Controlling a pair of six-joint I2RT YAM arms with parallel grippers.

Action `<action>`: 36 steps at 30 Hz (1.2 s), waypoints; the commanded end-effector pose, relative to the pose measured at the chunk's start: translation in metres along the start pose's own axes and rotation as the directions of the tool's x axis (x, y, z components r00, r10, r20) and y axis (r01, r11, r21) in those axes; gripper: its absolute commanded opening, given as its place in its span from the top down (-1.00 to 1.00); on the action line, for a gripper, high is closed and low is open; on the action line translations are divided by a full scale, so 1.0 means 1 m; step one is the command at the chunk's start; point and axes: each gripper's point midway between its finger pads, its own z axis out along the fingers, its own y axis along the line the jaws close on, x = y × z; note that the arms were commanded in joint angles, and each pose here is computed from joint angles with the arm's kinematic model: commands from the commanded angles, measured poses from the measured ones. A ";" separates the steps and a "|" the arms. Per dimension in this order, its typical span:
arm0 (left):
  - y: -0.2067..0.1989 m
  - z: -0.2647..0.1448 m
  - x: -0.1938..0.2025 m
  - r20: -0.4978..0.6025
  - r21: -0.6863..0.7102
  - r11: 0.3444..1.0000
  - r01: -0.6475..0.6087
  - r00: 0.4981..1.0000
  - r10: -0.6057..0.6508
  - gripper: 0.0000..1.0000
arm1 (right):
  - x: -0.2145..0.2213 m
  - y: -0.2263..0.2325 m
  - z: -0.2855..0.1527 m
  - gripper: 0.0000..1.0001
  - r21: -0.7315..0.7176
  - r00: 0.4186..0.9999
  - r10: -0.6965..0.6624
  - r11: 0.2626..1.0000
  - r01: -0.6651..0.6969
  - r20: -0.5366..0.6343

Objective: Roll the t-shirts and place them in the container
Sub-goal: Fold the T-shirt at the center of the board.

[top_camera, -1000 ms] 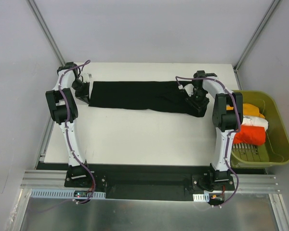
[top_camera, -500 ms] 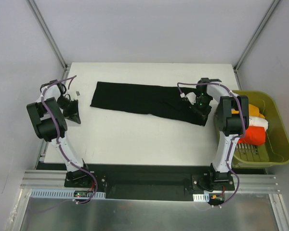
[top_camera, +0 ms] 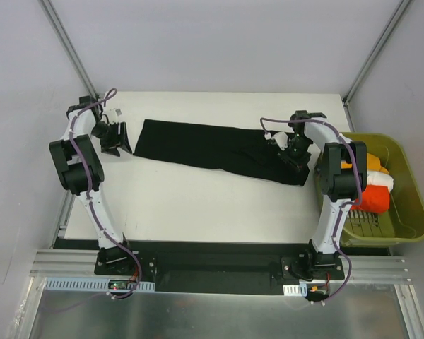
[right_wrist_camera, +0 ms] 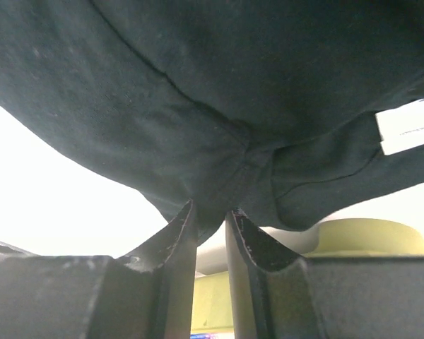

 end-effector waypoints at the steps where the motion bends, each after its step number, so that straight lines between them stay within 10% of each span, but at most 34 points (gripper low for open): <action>1: -0.017 0.025 -0.018 -0.028 0.045 0.999 -0.010 1.000 0.011 -0.03 | -0.003 0.006 -0.009 0.50 -0.015 1.000 0.000 1.000 0.000 -0.011; 11: -0.010 0.066 -0.014 -0.128 -0.068 0.996 -0.055 0.991 0.046 0.33 | -0.003 0.011 -0.010 0.49 -0.028 1.000 -0.001 1.000 0.001 -0.028; 16: 0.000 0.057 0.014 -0.172 -0.090 0.996 -0.018 0.985 0.003 1.00 | -0.006 0.011 -0.007 0.50 -0.037 1.000 0.010 0.999 -0.011 -0.024; 32: -0.004 -0.035 0.208 -0.278 -0.180 0.977 -0.116 0.958 0.063 1.00 | 0.030 0.069 -0.028 0.59 -0.140 1.000 0.002 0.990 -0.003 -0.006; 36: 0.010 -0.061 0.185 -0.193 -0.278 0.945 -0.171 0.974 0.119 0.11 | 0.010 0.050 -0.055 0.30 -0.019 0.994 0.037 0.999 -0.035 0.102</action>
